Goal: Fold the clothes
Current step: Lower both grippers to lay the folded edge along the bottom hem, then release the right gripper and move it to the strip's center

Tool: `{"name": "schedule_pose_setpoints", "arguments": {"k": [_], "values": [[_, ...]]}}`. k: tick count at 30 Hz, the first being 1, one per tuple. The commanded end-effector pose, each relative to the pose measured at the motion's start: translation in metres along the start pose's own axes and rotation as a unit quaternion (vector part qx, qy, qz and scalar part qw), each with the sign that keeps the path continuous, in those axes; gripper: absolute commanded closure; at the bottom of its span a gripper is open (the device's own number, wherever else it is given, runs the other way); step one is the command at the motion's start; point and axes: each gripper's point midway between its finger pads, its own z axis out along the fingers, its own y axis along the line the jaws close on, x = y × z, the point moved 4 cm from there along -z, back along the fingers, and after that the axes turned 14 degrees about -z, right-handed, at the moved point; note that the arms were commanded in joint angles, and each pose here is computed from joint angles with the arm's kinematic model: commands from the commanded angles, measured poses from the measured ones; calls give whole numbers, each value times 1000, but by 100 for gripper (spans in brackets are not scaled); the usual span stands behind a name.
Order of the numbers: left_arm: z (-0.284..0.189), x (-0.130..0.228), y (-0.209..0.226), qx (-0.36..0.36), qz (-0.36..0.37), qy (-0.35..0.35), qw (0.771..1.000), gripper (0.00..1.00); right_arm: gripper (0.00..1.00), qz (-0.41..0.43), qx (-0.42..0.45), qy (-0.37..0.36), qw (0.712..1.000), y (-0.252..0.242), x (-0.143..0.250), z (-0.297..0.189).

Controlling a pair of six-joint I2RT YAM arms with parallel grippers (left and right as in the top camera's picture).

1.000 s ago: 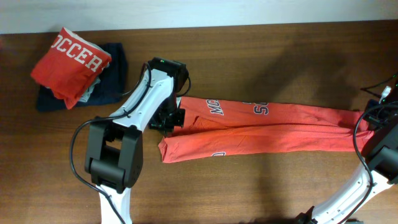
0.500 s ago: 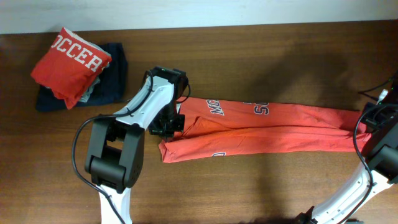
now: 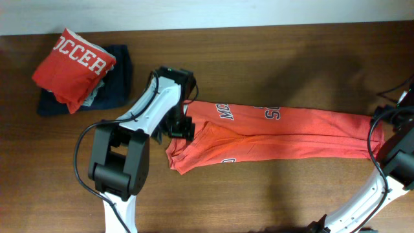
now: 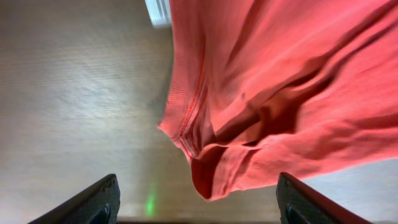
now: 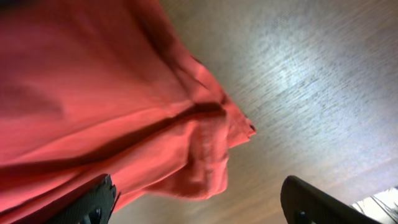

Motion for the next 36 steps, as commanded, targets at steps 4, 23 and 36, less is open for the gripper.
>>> {"name": "schedule_pose_setpoints", "arguments": {"k": [4,23,36], "values": [[-48,-20,-8,27,9,-78,997,20,13,-13,-79,-49,996,26,-5,-55],[-60,-56,-18,116,-10,-134,984,21,96,-121,-103,12,987,106,7,-42],[-74,-76,-40,183,5,-181,966,29,96,-364,-226,-29,903,244,14,-23]]}}
